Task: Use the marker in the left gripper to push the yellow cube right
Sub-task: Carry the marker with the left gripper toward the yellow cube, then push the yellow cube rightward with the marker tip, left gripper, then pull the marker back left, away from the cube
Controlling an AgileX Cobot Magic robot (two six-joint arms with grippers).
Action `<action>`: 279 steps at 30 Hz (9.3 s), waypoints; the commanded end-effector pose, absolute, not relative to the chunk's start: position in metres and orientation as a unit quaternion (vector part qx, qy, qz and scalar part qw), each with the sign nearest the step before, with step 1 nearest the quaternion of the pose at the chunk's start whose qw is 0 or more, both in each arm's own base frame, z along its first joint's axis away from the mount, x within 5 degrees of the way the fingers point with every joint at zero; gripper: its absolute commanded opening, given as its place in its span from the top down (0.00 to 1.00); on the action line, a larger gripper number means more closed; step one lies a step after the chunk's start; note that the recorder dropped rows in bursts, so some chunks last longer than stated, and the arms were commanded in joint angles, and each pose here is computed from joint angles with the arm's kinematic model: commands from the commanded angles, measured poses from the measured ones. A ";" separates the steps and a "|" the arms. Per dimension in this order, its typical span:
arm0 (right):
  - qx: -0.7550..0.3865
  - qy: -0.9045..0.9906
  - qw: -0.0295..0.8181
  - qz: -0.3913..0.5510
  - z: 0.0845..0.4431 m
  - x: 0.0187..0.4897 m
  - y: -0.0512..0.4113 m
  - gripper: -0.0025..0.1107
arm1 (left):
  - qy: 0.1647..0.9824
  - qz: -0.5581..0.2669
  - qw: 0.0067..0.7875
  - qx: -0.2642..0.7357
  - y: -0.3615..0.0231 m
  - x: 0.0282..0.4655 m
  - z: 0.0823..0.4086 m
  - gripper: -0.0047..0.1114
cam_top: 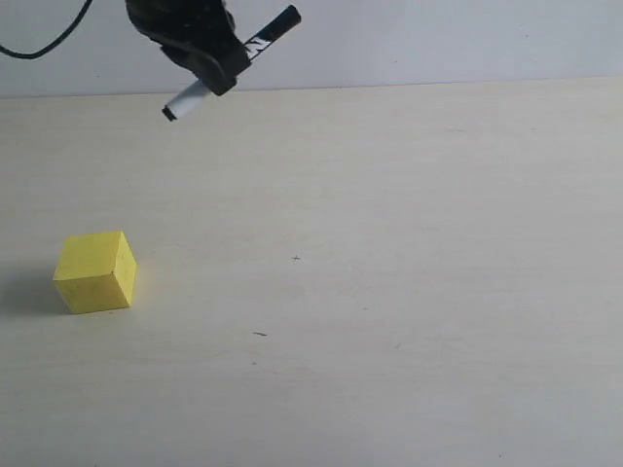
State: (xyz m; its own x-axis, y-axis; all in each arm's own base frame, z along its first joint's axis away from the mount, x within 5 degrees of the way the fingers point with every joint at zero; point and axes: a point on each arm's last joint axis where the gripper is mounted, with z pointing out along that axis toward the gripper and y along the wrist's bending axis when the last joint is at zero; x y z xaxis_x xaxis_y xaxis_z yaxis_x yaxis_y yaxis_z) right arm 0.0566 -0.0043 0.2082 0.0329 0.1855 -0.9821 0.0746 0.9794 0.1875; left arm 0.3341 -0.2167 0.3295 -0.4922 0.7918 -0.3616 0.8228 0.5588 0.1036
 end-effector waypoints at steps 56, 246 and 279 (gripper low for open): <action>0.093 0.693 0.714 0.033 0.207 0.056 -0.005 0.98 | 0.769 0.019 -0.049 0.637 0.025 0.339 0.149 0.96; 0.093 0.693 0.714 0.033 0.207 0.056 -0.005 0.98 | 0.718 -0.005 -0.031 0.695 -0.157 0.311 0.157 0.96; 0.093 0.693 0.714 0.033 0.207 0.056 -0.005 0.98 | 0.777 0.024 -0.040 0.627 -0.184 0.313 0.151 0.96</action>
